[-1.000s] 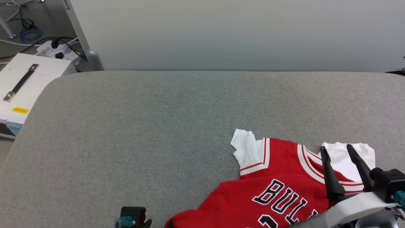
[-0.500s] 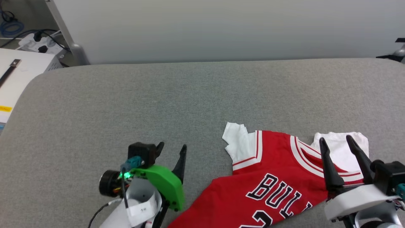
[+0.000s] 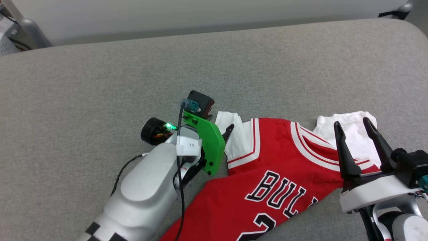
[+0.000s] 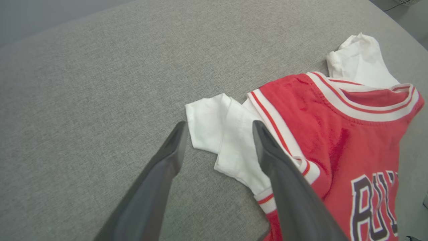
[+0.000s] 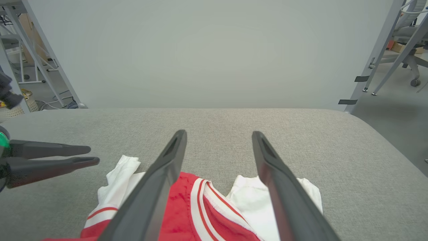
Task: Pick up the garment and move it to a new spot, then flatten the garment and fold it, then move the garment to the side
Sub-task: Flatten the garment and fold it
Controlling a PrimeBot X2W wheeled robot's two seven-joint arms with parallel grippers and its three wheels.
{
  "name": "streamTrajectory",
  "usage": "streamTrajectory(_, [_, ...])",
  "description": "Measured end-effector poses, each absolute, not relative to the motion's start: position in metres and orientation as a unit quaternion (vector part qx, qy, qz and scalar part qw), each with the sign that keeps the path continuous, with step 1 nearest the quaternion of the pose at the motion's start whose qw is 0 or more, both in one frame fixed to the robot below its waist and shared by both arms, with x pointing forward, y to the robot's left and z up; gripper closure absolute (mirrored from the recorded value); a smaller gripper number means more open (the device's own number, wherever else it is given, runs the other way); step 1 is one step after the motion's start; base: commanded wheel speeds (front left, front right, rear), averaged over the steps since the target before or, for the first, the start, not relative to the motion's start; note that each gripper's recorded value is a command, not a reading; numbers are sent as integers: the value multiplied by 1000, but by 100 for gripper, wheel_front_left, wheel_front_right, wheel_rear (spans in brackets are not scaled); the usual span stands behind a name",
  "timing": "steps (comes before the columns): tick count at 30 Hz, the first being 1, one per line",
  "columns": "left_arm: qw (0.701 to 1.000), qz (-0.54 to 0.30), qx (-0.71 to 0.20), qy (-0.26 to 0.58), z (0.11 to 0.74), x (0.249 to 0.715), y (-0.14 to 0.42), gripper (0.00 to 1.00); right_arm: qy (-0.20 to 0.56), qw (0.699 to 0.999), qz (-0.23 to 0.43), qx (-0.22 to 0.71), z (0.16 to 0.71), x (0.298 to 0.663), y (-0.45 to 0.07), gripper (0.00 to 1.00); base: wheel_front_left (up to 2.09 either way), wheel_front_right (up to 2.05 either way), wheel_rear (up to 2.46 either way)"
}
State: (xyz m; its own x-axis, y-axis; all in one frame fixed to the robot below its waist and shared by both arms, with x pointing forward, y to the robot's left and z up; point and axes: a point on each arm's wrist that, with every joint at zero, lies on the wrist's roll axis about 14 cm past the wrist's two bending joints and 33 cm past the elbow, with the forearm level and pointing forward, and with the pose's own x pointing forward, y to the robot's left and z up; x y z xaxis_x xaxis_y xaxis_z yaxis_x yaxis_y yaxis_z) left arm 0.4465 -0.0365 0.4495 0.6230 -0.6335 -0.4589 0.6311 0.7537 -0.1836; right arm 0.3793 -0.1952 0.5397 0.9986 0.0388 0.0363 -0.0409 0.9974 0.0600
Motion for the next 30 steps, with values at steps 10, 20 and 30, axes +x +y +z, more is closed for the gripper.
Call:
streamTrajectory(10, [843,-372,71,381,388,474,-42,0,17,999,-4,42,506,390,-210,0,0,0,0])
streamTrajectory(20, [774,-431,208,415,363,463,-60,100,46,997,-30,58,482,388,-223,0,0,0,0])
streamTrajectory(30, [821,-427,164,342,381,468,-48,100,33,997,-46,60,491,382,-233,0,0,0,0])
